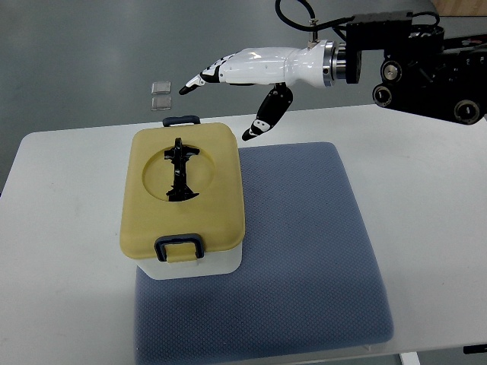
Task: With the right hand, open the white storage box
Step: 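Reach the right hand over the yellow lid toward its black handle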
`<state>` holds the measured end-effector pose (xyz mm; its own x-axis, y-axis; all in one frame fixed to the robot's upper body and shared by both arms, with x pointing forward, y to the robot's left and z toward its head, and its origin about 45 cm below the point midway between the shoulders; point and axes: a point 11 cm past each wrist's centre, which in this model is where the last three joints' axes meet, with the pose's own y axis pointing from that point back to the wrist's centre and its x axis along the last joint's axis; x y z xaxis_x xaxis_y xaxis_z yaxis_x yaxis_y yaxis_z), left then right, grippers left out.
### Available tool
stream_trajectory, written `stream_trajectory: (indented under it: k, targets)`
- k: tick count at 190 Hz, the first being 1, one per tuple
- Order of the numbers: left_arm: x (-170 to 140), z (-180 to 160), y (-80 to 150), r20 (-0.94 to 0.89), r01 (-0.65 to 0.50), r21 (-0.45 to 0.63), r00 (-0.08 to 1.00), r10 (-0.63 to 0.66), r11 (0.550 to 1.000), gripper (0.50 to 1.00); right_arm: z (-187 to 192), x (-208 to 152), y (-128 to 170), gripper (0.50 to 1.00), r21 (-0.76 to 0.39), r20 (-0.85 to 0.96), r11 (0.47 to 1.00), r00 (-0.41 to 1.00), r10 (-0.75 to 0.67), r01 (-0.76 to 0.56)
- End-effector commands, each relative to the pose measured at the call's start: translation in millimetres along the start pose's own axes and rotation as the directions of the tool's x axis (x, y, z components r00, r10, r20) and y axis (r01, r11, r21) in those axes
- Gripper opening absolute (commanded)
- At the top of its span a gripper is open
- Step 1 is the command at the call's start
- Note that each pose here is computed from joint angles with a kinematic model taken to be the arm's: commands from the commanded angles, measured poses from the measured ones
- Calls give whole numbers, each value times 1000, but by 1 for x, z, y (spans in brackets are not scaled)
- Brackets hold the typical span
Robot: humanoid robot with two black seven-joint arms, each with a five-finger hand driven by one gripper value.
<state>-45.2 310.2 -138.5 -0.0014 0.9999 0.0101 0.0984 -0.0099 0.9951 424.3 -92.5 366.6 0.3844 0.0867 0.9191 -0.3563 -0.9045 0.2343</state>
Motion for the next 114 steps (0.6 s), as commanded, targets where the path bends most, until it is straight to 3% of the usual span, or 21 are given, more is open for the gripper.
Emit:
stream_trajectory:
  k: [1,75,114]
  targets:
    - [0,0,0,0,0,-1,1000,0,1000,1000,2,-8,-8,928,4,21,1000,1000,23,-23]
    - [1,0,0,-2,-3,0,1000,3,1000,1000,2,-36,-41,928,14,40,999,998,38,-39]
    - [1,0,0,-2,-3,0,1000,3,1000,1000,-8,-32,-56,926,39,49,997,997,60,-62]
